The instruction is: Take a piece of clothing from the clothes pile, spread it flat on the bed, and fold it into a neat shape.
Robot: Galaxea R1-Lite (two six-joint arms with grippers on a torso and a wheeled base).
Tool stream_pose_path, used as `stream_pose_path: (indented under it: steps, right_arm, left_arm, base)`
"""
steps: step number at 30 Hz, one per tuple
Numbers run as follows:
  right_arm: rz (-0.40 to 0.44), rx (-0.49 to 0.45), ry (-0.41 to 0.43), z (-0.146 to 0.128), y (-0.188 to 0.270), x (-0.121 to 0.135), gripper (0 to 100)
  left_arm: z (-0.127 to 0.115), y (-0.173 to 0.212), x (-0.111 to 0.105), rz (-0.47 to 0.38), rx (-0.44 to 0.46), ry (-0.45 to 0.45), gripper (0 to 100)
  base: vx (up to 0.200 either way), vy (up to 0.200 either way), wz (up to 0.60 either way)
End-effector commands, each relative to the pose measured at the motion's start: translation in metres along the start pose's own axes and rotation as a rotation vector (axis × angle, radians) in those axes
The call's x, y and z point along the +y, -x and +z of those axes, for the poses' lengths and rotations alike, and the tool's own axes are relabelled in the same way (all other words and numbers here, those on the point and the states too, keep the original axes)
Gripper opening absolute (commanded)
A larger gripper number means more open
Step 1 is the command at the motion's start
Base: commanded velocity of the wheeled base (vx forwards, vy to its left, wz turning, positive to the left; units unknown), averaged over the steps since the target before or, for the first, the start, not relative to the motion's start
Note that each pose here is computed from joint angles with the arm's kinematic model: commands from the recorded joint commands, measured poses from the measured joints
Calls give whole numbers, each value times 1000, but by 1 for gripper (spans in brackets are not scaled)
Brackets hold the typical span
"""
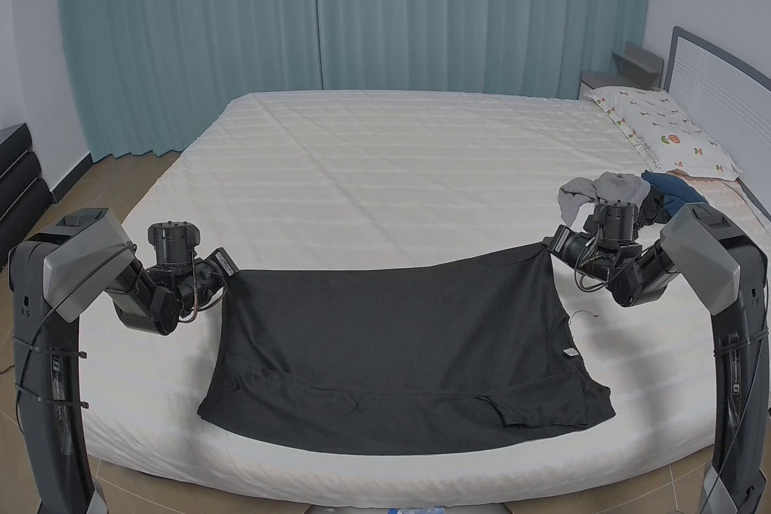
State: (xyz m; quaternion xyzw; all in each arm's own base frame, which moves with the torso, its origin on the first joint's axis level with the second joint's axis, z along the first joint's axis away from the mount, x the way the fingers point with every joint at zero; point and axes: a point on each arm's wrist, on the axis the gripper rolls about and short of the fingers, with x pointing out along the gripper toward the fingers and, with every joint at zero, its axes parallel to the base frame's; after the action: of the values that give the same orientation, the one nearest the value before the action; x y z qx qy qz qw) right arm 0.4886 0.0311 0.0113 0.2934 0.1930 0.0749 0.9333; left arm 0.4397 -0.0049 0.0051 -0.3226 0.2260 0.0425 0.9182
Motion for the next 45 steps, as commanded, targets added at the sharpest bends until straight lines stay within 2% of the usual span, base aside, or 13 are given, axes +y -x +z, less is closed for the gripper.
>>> stream_pose_path:
  steps: [1, 9, 13, 19, 32, 35, 36, 37, 45]
  right_arm:
    - [-5, -12, -10, 7, 15, 0, 0]
    - [14, 23, -13, 4, 32, 3, 0]
    - [18, 26, -11, 7, 41, 8, 0]
    - [20, 14, -15, 13, 45, 7, 0]
    - [2, 37, -20, 9, 54, 3, 0]
    - [13, 58, -24, 7, 59, 4, 0]
    - [40, 99, -25, 6, 71, 5, 0]
    - [41, 117, -25, 3, 75, 4, 0]
    - [11, 205, 7, -15, 102, -3, 0]
  left_arm:
    - [0, 0, 0, -2, -1, -14, 0]
    - [0, 1, 1, 1, 0, -32, 0]
    - [-2, 3, 3, 3, -3, -87, 0]
    - [1, 4, 2, -23, -41, -90, 0]
    - [-5, 5, 6, -8, -16, -97, 0]
    - [-7, 7, 8, -1, -8, -123, 0]
    - [-8, 10, 14, 15, -2, -179, 0]
    - [-8, 11, 16, 19, 0, -194, 0]
    - [-20, 31, 23, 14, 5, -246, 0]
  base:
    - [0, 0, 0]
    - [0, 0, 0]
    - [0, 0, 0]
    - [0, 0, 0]
    - [0, 0, 0]
    - [0, 0, 0]
    - [0, 0, 0]
    - [0, 0, 0]
    - [0, 0, 0]
